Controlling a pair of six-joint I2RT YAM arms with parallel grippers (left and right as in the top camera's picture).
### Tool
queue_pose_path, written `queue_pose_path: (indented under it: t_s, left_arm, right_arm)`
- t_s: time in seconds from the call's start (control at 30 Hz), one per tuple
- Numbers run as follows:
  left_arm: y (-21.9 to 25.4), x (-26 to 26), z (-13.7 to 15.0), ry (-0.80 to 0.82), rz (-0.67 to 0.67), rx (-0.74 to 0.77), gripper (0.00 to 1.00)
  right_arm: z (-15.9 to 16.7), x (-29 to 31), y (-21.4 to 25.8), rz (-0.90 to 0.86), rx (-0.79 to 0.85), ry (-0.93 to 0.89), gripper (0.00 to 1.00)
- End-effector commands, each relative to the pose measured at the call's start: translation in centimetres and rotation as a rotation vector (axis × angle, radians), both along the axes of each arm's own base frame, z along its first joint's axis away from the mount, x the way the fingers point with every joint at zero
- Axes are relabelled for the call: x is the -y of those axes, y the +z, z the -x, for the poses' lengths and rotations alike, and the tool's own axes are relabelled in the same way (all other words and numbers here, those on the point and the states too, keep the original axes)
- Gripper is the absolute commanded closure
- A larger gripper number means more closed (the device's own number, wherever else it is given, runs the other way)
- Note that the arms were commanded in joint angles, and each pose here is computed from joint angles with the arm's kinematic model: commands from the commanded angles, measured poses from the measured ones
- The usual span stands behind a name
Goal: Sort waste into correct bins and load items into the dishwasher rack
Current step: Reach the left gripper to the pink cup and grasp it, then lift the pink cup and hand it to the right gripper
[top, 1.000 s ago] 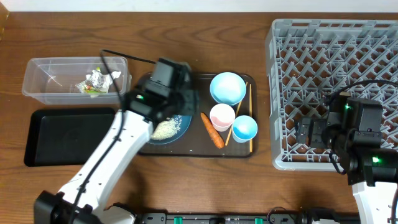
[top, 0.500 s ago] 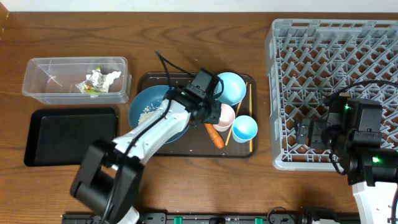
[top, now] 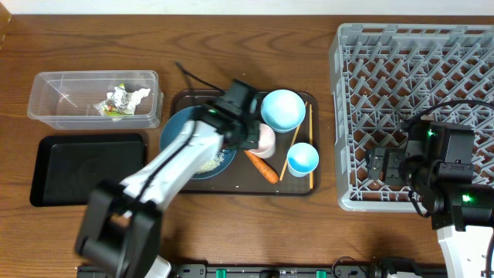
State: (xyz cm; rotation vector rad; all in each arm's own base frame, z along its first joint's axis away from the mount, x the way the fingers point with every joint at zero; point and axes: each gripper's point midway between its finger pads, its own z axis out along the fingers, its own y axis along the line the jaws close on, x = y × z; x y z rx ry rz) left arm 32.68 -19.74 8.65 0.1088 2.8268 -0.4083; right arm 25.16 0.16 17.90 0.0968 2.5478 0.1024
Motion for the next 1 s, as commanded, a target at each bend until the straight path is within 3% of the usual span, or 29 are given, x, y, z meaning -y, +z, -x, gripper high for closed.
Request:
queue_pose_path:
  t_s: [0.0, 0.13, 0.3, 0.4, 0.6, 0.97]
  left_arm:
    - [6.2, -0.7, -1.0, 0.021, 0.116, 0.114, 0.94]
    - [11.2, 0.2, 0.0, 0.003, 0.417, 0.088, 0.94]
    - [15.4, 1.8, 1.7, -0.029, 0.806, -0.116, 0.94]
    - [16.6, 2.7, 2.8, -0.095, 0.952, -0.231, 0.94]
    - [16.3, 3.6, 3.9, -0.140, 1.053, -0.378, 0.94]
    - [16.6, 4.2, 4.5, -0.149, 1.083, -0.445, 0.94]
  right_arm:
    - [-0.2, -0.4, 0.7, -0.007, 0.016, 0.011, 0.01]
    - [-1.1, -1.7, 1.6, -0.050, 0.074, 0.085, 0.01]
    - [-2.1, -9.8, 6.2, -0.310, 0.312, 0.584, 0.01]
    - [-0.9, -13.5, 8.7, -0.496, 0.418, 0.850, 0.01]
    - [0.7, -16.4, 10.0, -0.705, 0.489, 1.111, 0.01]
    - [0.0, -19.6, 9.1, -0.673, 0.534, 1.261, 0.01]
